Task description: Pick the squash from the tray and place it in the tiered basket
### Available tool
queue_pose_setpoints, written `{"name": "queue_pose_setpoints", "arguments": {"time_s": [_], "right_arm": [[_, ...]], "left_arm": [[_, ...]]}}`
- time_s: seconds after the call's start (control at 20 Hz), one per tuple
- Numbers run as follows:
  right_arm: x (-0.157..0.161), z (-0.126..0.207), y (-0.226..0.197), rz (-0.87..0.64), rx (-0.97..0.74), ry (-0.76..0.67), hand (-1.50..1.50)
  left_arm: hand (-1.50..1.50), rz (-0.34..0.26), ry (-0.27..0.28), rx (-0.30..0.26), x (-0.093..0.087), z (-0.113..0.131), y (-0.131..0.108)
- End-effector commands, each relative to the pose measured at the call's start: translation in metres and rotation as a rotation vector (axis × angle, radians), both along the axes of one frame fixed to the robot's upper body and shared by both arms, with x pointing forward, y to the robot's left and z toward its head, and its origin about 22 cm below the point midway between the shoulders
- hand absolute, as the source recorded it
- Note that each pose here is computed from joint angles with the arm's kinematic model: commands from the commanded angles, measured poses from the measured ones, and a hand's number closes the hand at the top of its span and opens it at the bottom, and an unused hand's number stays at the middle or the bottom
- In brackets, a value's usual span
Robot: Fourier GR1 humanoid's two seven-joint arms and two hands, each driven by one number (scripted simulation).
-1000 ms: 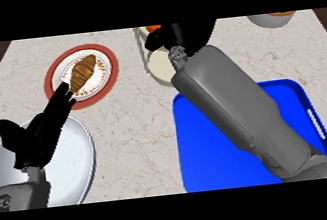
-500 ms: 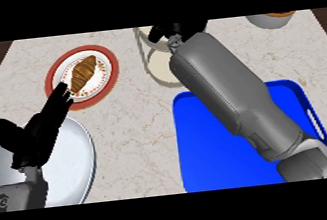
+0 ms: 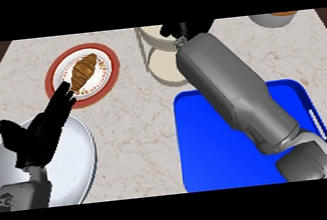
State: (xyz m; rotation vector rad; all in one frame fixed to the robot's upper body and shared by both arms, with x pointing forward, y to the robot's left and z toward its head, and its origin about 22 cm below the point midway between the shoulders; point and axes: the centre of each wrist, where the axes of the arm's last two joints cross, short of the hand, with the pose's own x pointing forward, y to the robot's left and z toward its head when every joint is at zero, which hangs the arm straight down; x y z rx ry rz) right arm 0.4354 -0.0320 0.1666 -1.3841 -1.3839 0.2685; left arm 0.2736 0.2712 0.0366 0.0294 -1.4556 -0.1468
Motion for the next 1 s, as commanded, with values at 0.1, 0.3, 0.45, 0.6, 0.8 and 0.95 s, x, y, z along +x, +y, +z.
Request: {"name": "queue_pose_setpoints", "arguments": {"time_s": [0.1,0.3,0.45,0.6,0.8,0.95], "right_arm": [[0.009,-0.003,0.001,-0.103,0.082,-0.04,-1.5],[0.012,0.007,0.0,-0.09,0.187,-0.132,-1.5],[0.011,0.009,-0.003,-0.087,0.311,-0.219,-1.5],[0.011,0.03,0.001,-0.064,0.4,-0.299,-1.5],[0.008,0.03,-0.003,-0.077,0.518,-0.425,-1.5],[0.009,0.034,-0.011,-0.094,0.587,-0.533,-1.5]], "left_arm": [[0.0,-0.009,0.004,0.0,0.0,0.007,0.012],[0.0,-0.002,0.017,0.012,-0.005,0.003,0.003],[0.0,-0.01,0.019,0.0,-0.002,0.003,0.007],[0.0,0.013,0.001,0.002,0.009,0.007,0.003],[0.0,0.02,0.044,0.002,-0.006,-0.011,0.014],[0.0,0.033,0.023,-0.001,-0.009,-0.003,0.008]]}}
